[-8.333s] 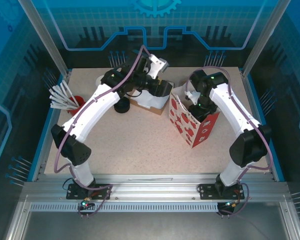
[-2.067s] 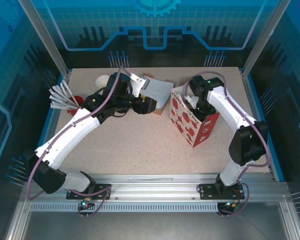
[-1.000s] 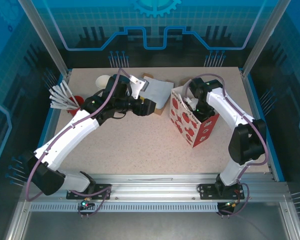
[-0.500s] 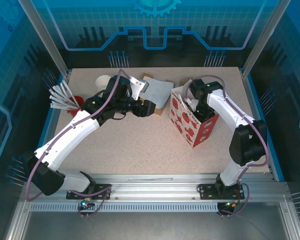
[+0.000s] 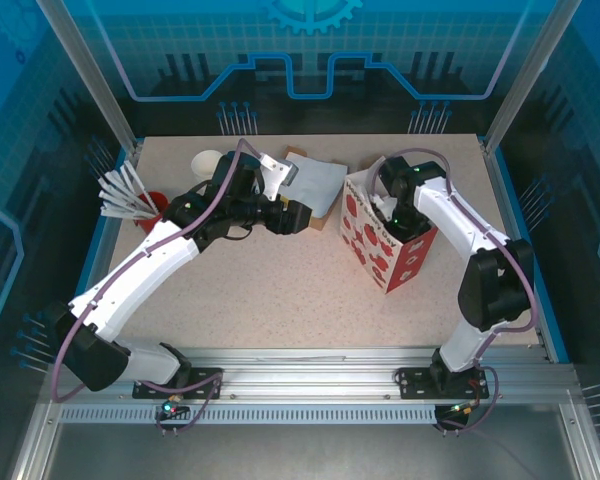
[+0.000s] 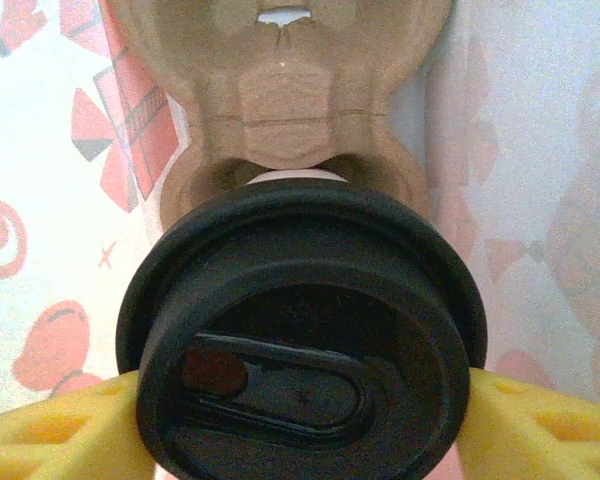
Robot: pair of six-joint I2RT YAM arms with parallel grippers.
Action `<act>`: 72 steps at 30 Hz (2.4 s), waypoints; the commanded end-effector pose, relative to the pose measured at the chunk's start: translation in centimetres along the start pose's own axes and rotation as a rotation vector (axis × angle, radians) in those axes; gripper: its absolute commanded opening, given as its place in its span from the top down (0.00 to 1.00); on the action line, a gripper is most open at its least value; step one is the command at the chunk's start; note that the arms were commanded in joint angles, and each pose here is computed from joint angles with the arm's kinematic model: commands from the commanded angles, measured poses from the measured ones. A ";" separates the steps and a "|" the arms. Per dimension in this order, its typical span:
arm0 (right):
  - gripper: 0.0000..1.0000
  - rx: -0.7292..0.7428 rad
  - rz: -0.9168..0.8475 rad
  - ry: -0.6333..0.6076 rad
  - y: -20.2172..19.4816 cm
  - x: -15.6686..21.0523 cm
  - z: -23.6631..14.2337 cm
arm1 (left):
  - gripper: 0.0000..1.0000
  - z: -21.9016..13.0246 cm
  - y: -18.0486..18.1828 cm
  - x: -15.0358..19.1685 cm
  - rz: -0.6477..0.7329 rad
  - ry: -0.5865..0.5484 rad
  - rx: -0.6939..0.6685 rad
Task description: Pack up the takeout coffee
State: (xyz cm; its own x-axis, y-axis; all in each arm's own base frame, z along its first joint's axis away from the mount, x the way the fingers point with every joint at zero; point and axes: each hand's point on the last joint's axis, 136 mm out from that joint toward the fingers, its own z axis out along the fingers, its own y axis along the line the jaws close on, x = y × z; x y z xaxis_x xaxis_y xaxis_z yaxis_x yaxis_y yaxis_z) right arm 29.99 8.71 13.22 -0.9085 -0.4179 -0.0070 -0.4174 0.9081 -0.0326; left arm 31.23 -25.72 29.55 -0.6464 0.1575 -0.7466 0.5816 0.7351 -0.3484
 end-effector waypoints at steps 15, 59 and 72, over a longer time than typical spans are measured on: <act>0.14 0.023 0.001 -0.141 -0.4 -1.5 -5.6 | 0.30 -0.8 -0.7 -0.2 -0.010 -0.022 0.027; 0.13 -0.459 -0.725 -1.024 30.8 -7.2 -21.5 | 0.27 -18.4 21.3 5.8 -0.614 -0.241 -0.684; 0.13 -0.507 -0.745 -0.975 32.6 -7.5 -18.4 | 0.30 -19.7 32.8 8.7 -0.885 -0.181 -0.859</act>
State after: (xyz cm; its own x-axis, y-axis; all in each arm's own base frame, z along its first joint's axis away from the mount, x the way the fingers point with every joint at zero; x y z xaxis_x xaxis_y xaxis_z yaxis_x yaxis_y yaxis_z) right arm 23.42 41.09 30.65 -0.1797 -0.4863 -0.8551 -0.9512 0.3075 0.0250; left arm 33.79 11.46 21.88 -0.5580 -0.6501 -0.5157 -0.5563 0.7542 -0.3488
